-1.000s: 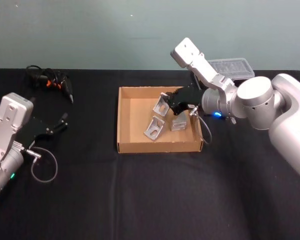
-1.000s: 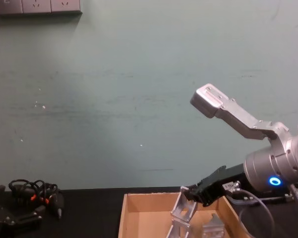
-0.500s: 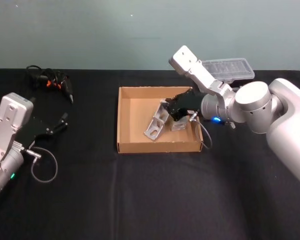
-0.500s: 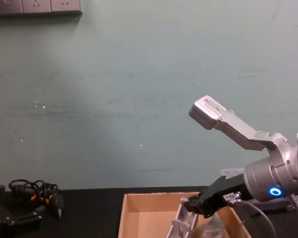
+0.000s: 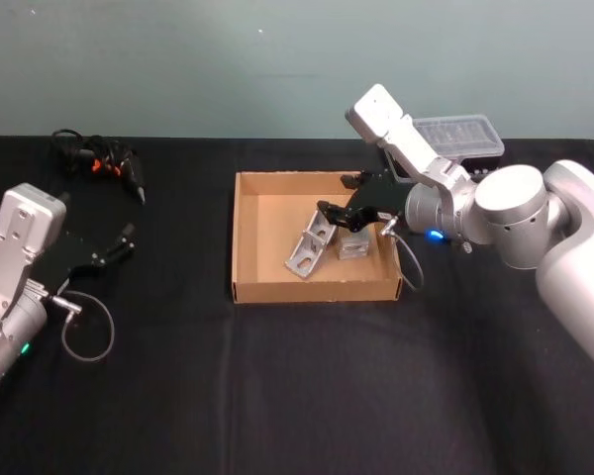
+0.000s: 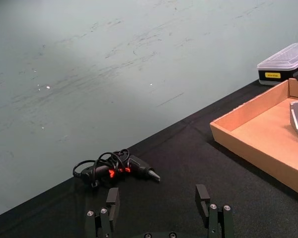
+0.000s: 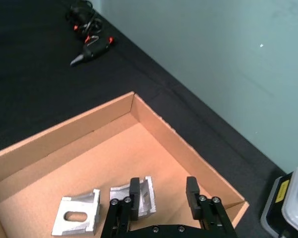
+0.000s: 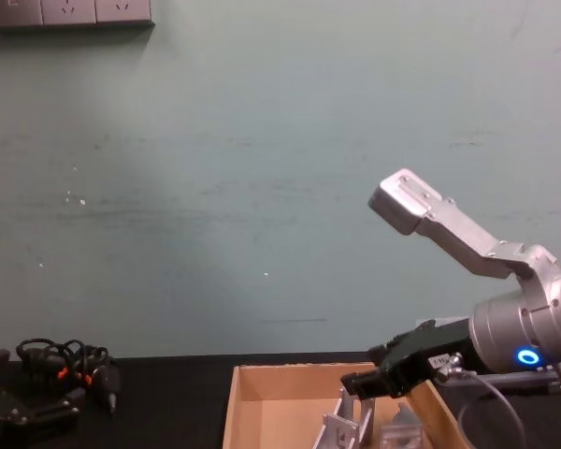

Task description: Use one hand to pick up the angle iron from the table and place it into the box.

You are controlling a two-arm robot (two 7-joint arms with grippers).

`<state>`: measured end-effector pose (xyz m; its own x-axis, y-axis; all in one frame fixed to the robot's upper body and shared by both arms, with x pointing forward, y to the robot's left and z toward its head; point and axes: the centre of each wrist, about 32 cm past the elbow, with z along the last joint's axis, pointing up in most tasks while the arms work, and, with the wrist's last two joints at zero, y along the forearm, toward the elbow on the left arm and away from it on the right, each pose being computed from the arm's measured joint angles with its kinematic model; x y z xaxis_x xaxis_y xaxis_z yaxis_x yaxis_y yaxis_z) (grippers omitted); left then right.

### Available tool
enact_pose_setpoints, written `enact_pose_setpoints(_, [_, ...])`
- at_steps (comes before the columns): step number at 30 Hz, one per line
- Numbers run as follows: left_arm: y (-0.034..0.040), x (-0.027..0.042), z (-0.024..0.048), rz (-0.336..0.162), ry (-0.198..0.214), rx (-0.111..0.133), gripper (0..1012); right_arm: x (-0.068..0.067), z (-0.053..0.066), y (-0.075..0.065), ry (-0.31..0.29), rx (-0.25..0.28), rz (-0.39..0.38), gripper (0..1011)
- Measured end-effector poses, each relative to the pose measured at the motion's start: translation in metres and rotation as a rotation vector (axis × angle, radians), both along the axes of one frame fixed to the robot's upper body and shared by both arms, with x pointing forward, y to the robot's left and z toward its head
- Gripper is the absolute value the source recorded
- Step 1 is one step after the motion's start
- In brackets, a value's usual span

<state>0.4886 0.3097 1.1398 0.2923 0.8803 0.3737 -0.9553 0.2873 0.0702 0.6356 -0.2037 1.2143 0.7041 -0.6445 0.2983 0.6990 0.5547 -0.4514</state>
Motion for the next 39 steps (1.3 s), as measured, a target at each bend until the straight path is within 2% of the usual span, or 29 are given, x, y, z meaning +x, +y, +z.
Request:
enact_pose_setpoints(1, [0.0,0.0,0.0,0.0,0.0,0.0,1000,-0.001,0.001,0.0,-0.006,0.003,-0.003,593])
enact_pose_setpoints(3, [0.0,0.0,0.0,0.0,0.0,0.0,1000,-0.003,0.001,-0.001,-0.018,0.009,-0.008,654])
enact_pose_setpoints(4, [0.0,0.0,0.0,0.0,0.0,0.0,1000,-0.005,0.002,-0.002,-0.032,0.018,-0.012,654])
enact_pose_setpoints(5, [0.0,0.0,0.0,0.0,0.0,0.0,1000,-0.006,0.003,-0.002,-0.039,0.022,-0.014,715])
enact_pose_setpoints(6, [0.0,0.0,0.0,0.0,0.0,0.0,1000,-0.008,0.003,-0.002,-0.047,0.025,-0.017,734])
enact_pose_setpoints(15, [0.0,0.0,0.0,0.0,0.0,0.0,1000,-0.035,0.006,-0.009,-0.159,0.063,-0.05,1002])
enact_pose_setpoints(23, [0.0,0.0,0.0,0.0,0.0,0.0,1000,-0.057,0.004,-0.018,-0.223,0.08,-0.087,1000])
enact_pose_setpoints(31, [0.0,0.0,0.0,0.0,0.0,0.0,1000,-0.083,-0.007,-0.032,-0.331,0.031,-0.12,1002])
enact_pose_setpoints(39, [0.0,0.0,0.0,0.0,0.0,0.0,1000,-0.097,-0.02,-0.043,-0.378,0.005,-0.154,1002])
